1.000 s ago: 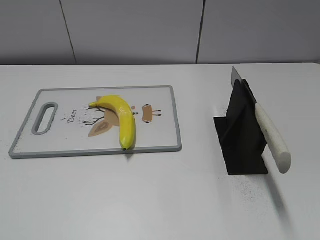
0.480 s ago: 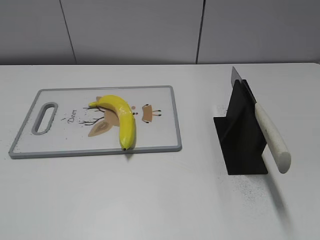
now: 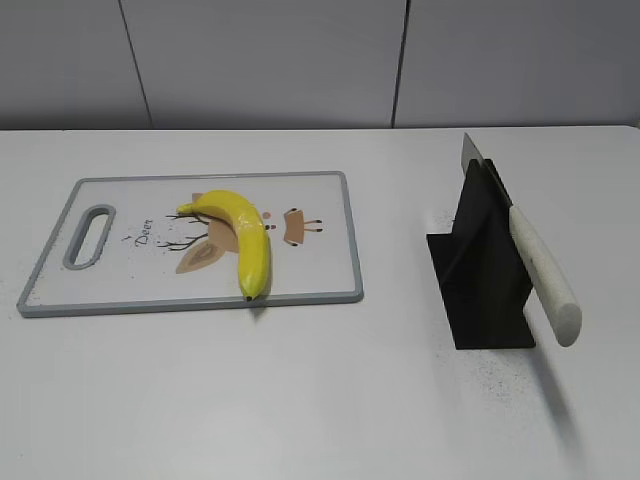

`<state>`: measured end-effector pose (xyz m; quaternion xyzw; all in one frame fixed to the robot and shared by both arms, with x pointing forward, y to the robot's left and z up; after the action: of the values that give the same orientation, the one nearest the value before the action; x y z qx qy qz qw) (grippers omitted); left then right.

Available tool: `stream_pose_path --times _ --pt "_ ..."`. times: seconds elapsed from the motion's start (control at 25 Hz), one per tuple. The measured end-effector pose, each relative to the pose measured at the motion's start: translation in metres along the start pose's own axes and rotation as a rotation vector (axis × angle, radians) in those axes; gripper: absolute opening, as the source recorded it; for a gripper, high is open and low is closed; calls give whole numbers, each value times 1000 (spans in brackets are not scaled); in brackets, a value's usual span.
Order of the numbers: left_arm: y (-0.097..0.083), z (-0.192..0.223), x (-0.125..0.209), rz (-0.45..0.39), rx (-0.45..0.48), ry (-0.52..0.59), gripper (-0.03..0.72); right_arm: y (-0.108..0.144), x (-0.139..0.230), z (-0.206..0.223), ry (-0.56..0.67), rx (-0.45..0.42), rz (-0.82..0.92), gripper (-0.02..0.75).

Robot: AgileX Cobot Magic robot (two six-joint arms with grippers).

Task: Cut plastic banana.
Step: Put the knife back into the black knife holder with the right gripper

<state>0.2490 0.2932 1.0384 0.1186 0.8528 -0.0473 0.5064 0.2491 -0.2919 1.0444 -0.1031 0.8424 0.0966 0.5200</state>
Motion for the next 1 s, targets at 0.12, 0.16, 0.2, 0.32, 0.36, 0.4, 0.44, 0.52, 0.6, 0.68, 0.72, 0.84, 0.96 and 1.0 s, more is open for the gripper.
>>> stream_pose_path --times 0.12,0.16,0.2,0.32,0.36,0.4,0.44,0.52,0.6,0.68,0.72,0.84,0.96,1.0 --pt "0 0 0 0 0 0 553 -1 0 0 -5 81 40 581" --pt "0 0 0 0 0 0 553 -2 0 0 -7 108 53 581" --pt "0 0 0 0 0 0 553 -2 0 0 -8 133 66 581" --pt "0 0 0 0 0 0 553 -3 0 1 -11 183 90 581" --pt "0 0 0 0 0 0 553 -3 0 1 -12 190 93 581" --pt "0 0 0 0 0 0 553 -3 0 1 -12 194 96 581" --pt "0 0 0 0 0 0 553 -3 0 1 -12 195 96 581" --pt "0 0 0 0 0 0 553 -3 0 1 -12 196 96 581" --pt "0 0 0 0 0 0 553 -3 0 1 -12 196 96 581" --pt "0 0 0 0 0 0 553 -3 0 1 -12 196 96 581" --pt "0 0 0 0 0 0 553 -3 0 1 -12 196 96 581" --pt "0 0 0 0 0 0 553 -3 0 1 -12 196 96 581" --pt "0 0 0 0 0 0 553 -3 0 1 -12 196 96 581" --pt "0 0 0 0 0 0 553 -3 0 1 -12 196 96 581"
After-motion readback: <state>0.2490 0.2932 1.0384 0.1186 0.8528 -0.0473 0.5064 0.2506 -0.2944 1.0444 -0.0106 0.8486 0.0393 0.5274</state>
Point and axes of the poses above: a point on each arm's last joint axis where the gripper is mounted, z pointing out along that axis toward the gripper, y along the wrist's bending axis when the last joint is at zero, x = y × z, the point moved 2 cm from there along z, pointing out along that axis toward the gripper, and after that the axes turned 3 degrees about z, right-handed, at the moved point
